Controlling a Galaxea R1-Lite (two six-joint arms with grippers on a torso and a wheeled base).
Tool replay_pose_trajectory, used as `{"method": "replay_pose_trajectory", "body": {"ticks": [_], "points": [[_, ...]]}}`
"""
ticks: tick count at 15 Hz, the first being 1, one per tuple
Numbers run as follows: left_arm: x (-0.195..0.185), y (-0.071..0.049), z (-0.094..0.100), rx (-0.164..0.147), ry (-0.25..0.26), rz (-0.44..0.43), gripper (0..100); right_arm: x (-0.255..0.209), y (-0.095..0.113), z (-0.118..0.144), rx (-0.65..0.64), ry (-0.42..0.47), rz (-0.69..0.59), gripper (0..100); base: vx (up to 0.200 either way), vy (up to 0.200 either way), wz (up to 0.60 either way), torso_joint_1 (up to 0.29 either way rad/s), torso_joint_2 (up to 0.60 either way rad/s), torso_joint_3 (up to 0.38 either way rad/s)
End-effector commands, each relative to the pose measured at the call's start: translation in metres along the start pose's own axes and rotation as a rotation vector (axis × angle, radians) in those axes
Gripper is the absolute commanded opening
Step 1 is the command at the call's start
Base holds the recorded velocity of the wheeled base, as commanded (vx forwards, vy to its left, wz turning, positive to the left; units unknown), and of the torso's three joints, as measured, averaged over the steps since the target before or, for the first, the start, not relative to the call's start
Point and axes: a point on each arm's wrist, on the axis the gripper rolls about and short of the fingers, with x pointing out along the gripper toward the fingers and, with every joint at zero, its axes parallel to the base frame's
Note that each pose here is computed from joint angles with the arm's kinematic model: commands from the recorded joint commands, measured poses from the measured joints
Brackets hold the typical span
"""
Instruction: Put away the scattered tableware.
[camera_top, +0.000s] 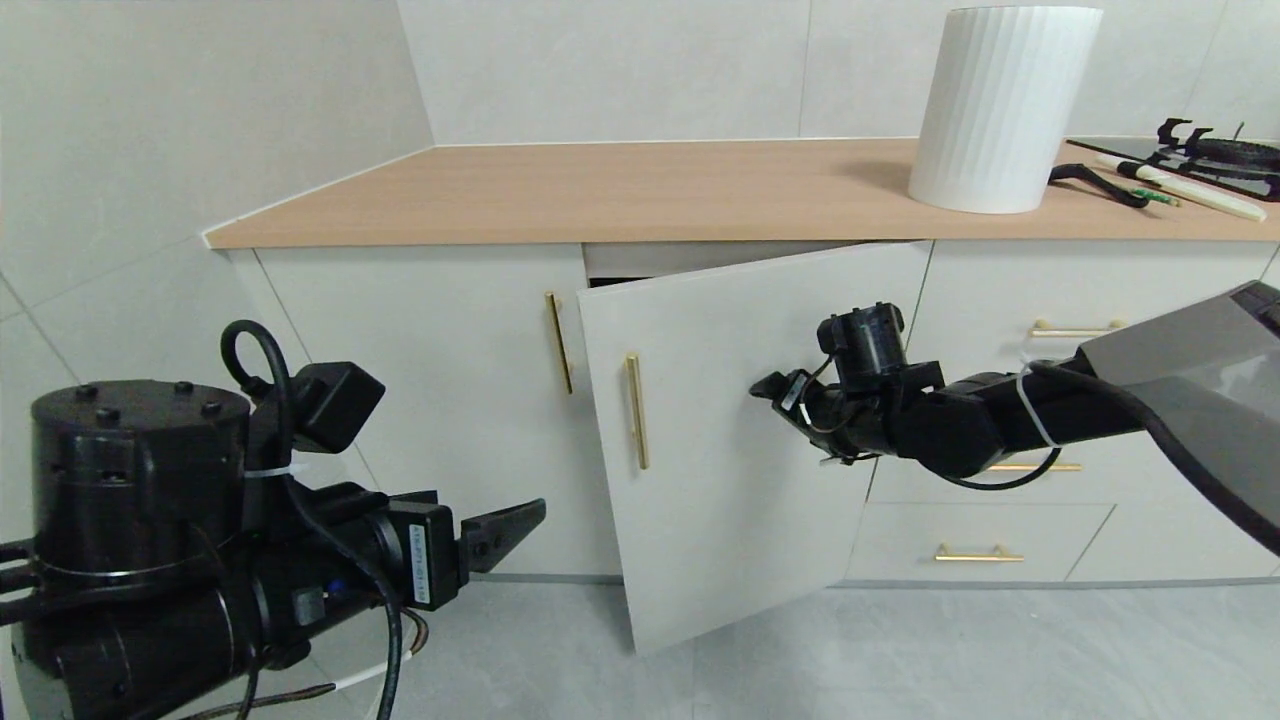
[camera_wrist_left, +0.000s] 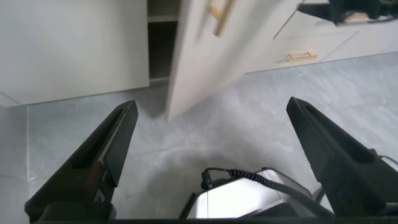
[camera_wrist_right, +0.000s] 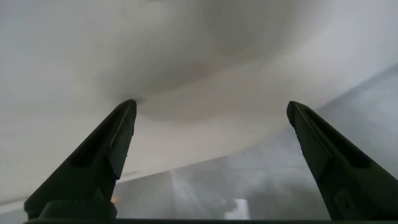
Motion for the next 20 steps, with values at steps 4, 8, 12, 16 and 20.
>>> {"method": "replay_pose_trajectory", "body": {"ticks": [4, 8, 12, 16, 20], "points": [[0.000, 0.000, 0.000, -0.001, 0.000, -0.001, 100, 0.033, -0.006, 0.013, 0.091, -0.142, -0.050, 100, 0.000, 0.000, 0.00, 0.000, 0.00, 0.000], [0.000, 0.000, 0.000, -0.001, 0.000, -0.001, 100, 0.043, -0.011, 0.017, 0.101, -0.175, -0.070, 100, 0.000, 0.000, 0.00, 0.000, 0.00, 0.000], [0.001, 0.000, 0.000, -0.001, 0.003, 0.000, 100, 0.049, -0.013, 0.030, 0.115, -0.240, -0.079, 100, 0.000, 0.000, 0.00, 0.000, 0.00, 0.000], [0.002, 0.000, 0.000, -0.001, 0.004, 0.000, 100, 0.048, -0.013, 0.032, 0.117, -0.246, -0.080, 100, 0.000, 0.000, 0.00, 0.000, 0.00, 0.000], [0.002, 0.000, 0.000, -0.002, 0.003, 0.000, 100, 0.035, -0.008, 0.034, 0.116, -0.241, -0.072, 100, 0.000, 0.000, 0.00, 0.000, 0.00, 0.000]]}}
